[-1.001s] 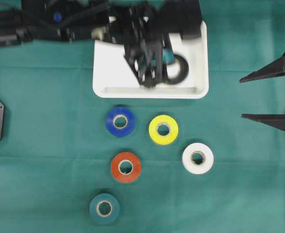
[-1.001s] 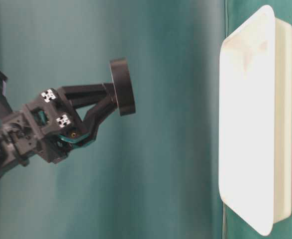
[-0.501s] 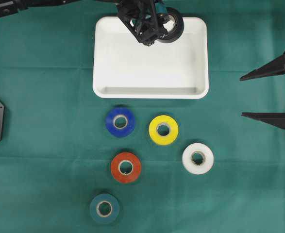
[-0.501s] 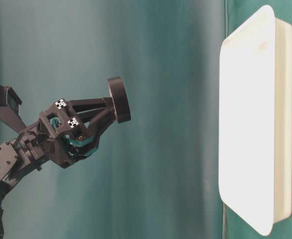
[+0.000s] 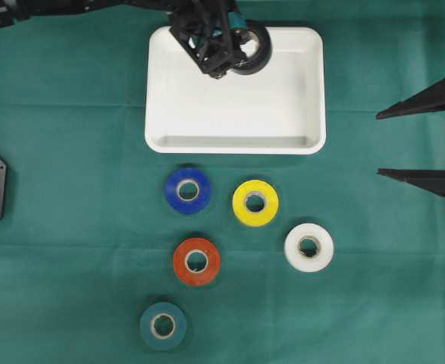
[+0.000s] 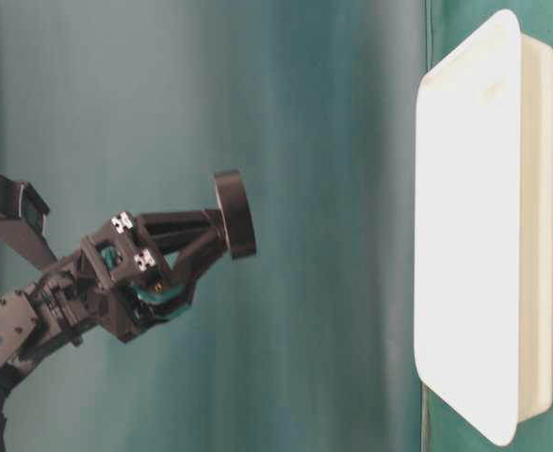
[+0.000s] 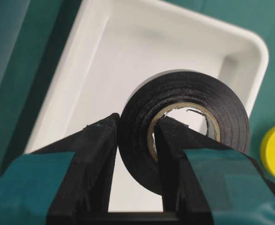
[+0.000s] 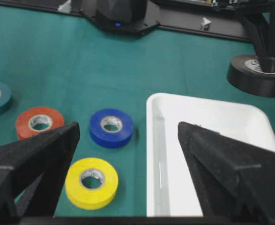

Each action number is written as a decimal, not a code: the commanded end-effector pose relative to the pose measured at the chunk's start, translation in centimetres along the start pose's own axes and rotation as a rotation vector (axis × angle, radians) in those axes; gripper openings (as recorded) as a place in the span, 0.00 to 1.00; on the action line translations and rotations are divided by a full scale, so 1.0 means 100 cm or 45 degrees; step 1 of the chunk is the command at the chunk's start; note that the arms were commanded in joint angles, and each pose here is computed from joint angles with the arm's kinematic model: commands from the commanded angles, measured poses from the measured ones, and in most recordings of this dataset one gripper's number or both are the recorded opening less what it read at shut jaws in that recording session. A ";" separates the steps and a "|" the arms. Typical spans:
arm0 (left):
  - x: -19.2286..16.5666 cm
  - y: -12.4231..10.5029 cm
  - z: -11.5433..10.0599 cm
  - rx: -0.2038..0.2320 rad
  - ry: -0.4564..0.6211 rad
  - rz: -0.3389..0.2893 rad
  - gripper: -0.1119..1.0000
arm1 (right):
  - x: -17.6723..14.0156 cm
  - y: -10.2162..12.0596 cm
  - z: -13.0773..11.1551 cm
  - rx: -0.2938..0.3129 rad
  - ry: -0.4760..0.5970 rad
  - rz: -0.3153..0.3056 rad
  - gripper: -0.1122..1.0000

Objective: Pick up the tape from a random location and place it into the white case.

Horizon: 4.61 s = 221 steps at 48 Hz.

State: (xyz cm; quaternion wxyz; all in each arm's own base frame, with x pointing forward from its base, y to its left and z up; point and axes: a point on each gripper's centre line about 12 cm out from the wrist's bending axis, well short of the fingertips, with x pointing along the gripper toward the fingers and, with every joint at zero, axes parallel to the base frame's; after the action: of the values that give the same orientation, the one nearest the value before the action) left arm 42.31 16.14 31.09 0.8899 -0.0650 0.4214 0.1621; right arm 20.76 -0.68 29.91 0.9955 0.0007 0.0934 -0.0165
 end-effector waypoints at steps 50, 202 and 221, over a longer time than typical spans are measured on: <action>-0.021 -0.001 0.001 -0.021 -0.049 -0.003 0.27 | 0.000 -0.002 0.011 -0.002 -0.029 -0.012 0.92; 0.049 0.001 -0.052 -0.018 0.104 -0.002 0.91 | 0.007 -0.002 0.010 -0.003 -0.010 -0.014 0.92; 0.025 -0.002 -0.047 -0.018 0.068 -0.006 0.91 | 0.007 -0.002 0.010 -0.001 -0.006 -0.014 0.92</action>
State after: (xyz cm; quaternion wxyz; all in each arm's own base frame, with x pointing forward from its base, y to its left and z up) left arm 40.50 15.62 24.30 0.8668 -0.0804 0.4652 0.1604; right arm 21.35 -0.90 29.61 0.9943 -0.0009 0.1049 -0.0210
